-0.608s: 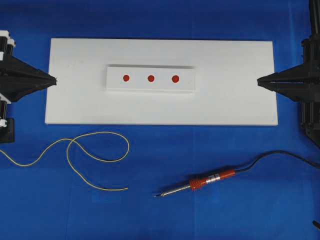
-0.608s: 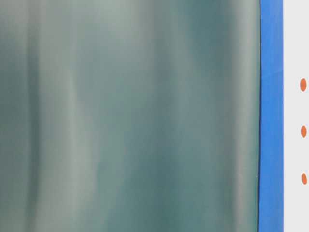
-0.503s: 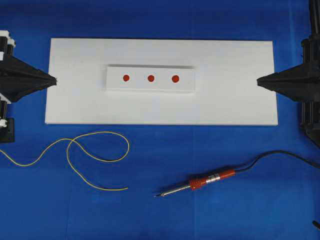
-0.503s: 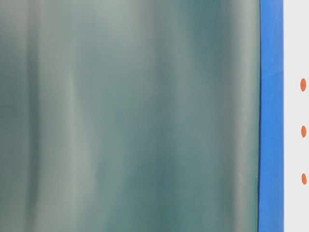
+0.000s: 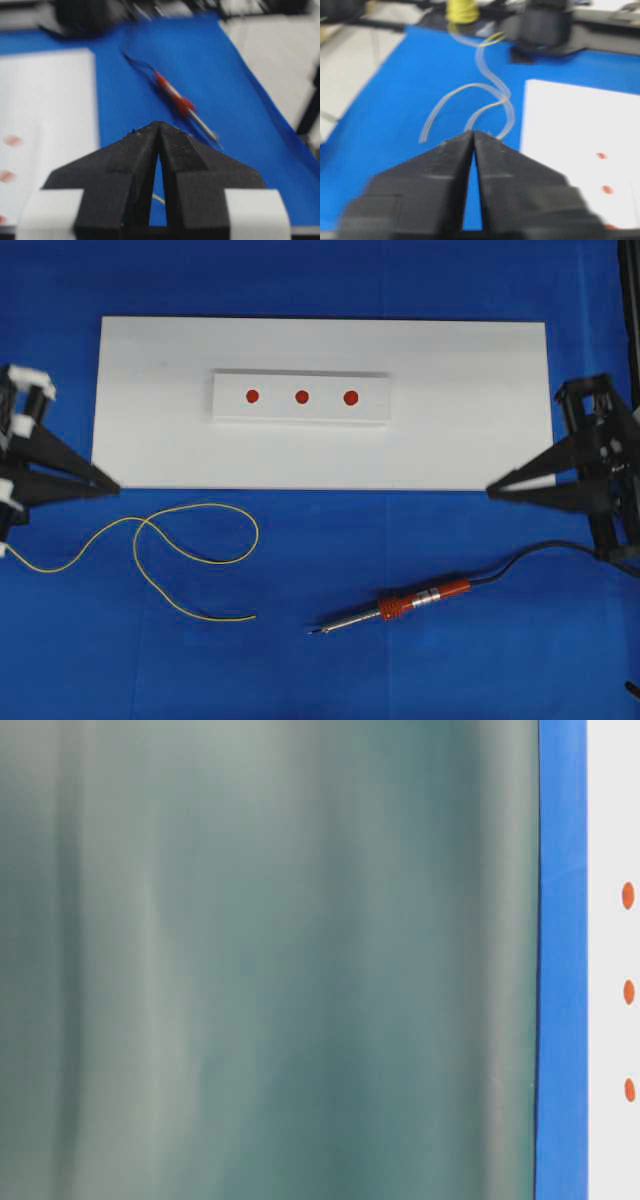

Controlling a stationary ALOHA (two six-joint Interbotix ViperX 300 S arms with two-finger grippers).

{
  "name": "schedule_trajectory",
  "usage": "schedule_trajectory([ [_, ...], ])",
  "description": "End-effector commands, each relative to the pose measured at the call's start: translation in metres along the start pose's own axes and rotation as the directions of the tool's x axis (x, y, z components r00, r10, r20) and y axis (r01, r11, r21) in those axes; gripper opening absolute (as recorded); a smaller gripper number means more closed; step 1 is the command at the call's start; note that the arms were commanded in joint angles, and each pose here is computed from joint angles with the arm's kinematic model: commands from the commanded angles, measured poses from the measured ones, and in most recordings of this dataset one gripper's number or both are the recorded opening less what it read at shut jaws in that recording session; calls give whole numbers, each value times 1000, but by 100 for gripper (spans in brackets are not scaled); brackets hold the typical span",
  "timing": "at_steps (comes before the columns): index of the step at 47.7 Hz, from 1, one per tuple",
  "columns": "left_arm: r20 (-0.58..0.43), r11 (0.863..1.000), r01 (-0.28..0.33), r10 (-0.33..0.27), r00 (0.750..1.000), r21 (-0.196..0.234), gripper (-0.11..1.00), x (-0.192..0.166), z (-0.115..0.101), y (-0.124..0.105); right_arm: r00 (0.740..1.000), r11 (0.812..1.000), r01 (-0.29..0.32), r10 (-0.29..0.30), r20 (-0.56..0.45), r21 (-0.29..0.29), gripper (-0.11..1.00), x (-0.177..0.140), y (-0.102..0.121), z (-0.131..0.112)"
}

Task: Touch the tip of the soldering iron to the tip of the solder at the mark.
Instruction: 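Lower both grippers toward the yellow wire and red soldering iron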

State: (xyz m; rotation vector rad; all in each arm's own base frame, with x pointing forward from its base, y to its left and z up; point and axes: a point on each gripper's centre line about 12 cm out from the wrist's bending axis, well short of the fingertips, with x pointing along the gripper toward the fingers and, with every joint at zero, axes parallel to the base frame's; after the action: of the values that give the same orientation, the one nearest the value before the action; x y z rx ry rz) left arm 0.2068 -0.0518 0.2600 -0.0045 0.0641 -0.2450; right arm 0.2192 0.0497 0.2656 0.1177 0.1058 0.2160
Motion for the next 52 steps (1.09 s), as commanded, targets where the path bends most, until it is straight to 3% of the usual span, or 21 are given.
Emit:
schedule_trajectory([
  [1,-13,999,40,-40,999,2,2,7,-3,-9,999,999,-40,40,10,14,14,6,10,3],
  [3,-18,998,58,-58,998,4,5,9,-6,-13,999,998,-52,52,-2,26,23,9,13,-1],
  [7,-34,995,96,-96,995,4,23,15,-13,-22,997,997,-63,65,-35,55,46,17,17,-11],
  [13,-99,987,162,-161,982,5,63,25,-30,-39,991,994,-74,82,-103,78,84,31,24,-32],
  [15,-124,984,181,-179,976,4,76,27,-37,-44,989,994,-79,89,-119,80,90,34,26,-39],
  [18,-161,979,204,-202,966,-2,87,32,-48,-51,985,992,-92,103,-136,85,90,39,31,-50],
  [29,-250,979,193,-204,947,-67,86,53,-88,-57,982,991,-70,88,-167,114,88,49,32,-84],
  [52,-368,978,196,-210,906,-75,84,95,-157,-71,949,991,30,12,-315,128,87,71,37,-163],
])
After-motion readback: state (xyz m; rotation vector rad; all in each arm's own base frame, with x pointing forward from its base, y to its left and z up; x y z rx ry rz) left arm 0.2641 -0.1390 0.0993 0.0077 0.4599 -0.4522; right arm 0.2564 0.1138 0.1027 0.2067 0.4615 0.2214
